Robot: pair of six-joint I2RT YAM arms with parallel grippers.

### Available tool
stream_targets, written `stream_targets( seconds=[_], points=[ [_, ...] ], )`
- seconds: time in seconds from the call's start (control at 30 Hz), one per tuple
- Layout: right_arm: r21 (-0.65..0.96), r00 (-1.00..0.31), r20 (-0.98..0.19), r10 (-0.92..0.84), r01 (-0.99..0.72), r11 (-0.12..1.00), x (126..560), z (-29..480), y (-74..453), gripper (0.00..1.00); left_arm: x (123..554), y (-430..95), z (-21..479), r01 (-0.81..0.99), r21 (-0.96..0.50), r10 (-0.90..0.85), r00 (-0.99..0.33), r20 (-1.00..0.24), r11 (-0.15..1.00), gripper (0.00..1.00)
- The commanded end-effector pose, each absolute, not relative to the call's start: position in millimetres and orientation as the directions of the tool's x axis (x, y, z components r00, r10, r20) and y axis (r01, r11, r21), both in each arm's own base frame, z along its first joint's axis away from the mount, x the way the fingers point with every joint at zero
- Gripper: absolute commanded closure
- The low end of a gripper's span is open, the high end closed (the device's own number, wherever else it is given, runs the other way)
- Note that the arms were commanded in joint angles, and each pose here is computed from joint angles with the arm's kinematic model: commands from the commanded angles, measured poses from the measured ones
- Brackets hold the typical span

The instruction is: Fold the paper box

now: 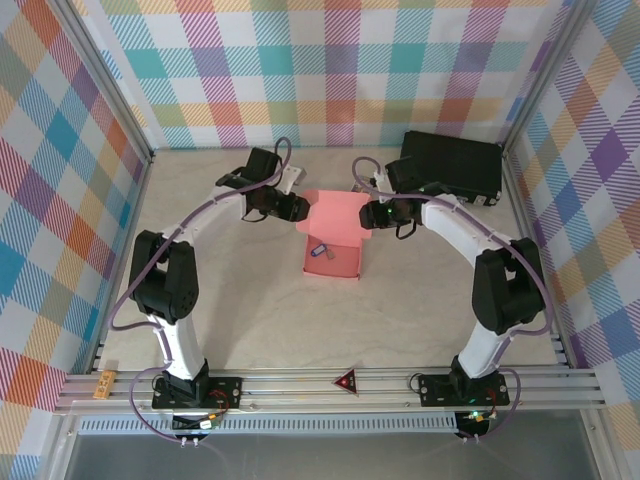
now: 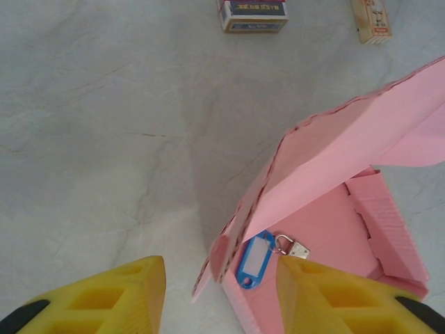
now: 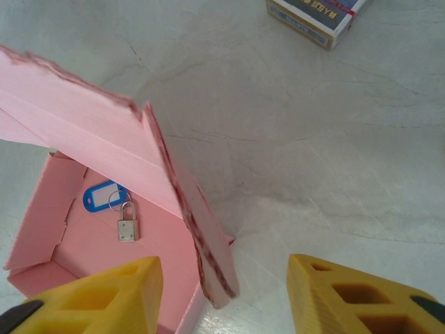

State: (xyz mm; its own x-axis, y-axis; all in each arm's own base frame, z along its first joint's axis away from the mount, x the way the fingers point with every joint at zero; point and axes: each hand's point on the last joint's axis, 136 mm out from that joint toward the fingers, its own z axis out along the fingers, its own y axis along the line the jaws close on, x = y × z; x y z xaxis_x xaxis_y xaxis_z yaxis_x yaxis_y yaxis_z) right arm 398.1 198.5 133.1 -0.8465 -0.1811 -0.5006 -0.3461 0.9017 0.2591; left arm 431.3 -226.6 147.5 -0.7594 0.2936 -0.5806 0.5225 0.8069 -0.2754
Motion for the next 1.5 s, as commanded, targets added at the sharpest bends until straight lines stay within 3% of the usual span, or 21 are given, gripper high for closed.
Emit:
stream_targets(
  seconds=[0.0,0.73,1.47],
  points=[
    [0.273,-0.84,-0.506,-0.197,-0.373,0.887,402.4,140.5,203.3,0.52,434.8,-233.0,151.9,0.553,-0.301,0.303,-0.748,-0.591,0.777,0.56],
    [0.282,-0.854,-0.47,-0.223,-0.384,0.879,402.6,133.0,206.9,0.72,433.8,-233.8,153.9,0.558,-0.305,0.308,-0.748,-0.588,0.772,0.81],
    [0.242,-0.848,-0.467,-0.252,-0.397,0.886,399.9,139.2,205.1,0.71,433.1,-237.9,154.1,0.562,-0.327,0.299,-0.749,-0.592,0.759,0.76]
  ],
)
